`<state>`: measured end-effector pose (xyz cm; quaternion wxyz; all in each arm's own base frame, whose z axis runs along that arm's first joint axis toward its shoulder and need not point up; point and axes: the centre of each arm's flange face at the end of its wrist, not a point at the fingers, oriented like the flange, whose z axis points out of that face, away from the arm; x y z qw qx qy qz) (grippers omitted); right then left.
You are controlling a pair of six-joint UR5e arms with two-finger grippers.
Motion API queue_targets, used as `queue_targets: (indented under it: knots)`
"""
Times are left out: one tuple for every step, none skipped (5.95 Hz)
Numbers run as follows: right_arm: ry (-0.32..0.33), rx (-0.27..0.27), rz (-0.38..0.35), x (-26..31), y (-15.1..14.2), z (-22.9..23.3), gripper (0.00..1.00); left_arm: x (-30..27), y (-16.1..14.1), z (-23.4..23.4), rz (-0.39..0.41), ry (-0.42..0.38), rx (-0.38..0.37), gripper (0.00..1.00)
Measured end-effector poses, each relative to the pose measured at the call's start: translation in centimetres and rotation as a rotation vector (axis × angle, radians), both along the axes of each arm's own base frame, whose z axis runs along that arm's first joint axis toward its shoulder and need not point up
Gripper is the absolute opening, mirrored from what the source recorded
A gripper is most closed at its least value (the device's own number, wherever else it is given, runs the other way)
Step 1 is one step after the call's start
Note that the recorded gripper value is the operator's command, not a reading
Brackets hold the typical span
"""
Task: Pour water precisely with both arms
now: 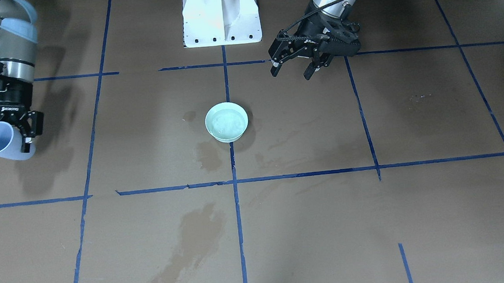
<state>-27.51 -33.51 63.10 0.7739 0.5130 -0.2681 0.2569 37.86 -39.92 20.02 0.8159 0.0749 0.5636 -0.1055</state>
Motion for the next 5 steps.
queue_targets:
  knots:
    - [0.008, 0.005, -0.002, 0.1, -0.2, 0.8, 0.07, -0.2, 0.2, -0.3, 0.002, 0.007, 0.003, 1.00]
    - [0.013, 0.006, 0.002, -0.3, -0.5, 1.4, 0.10, -0.3, 0.3, -0.4, 0.003, 0.010, 0.005, 1.00]
    - [0.019, 0.004, 0.006, -0.9, -0.9, 2.0, 0.16, -0.4, 0.4, -0.5, 0.004, 0.012, 0.006, 1.00]
    - [0.017, 0.004, 0.008, -1.2, -1.1, 2.1, 0.31, -0.5, 0.5, -0.6, 0.005, 0.015, 0.008, 1.00]
    - [0.004, 0.008, 0.010, -1.0, -1.0, 2.2, 0.65, -0.6, 0.6, -0.8, 0.006, 0.017, 0.009, 1.00]
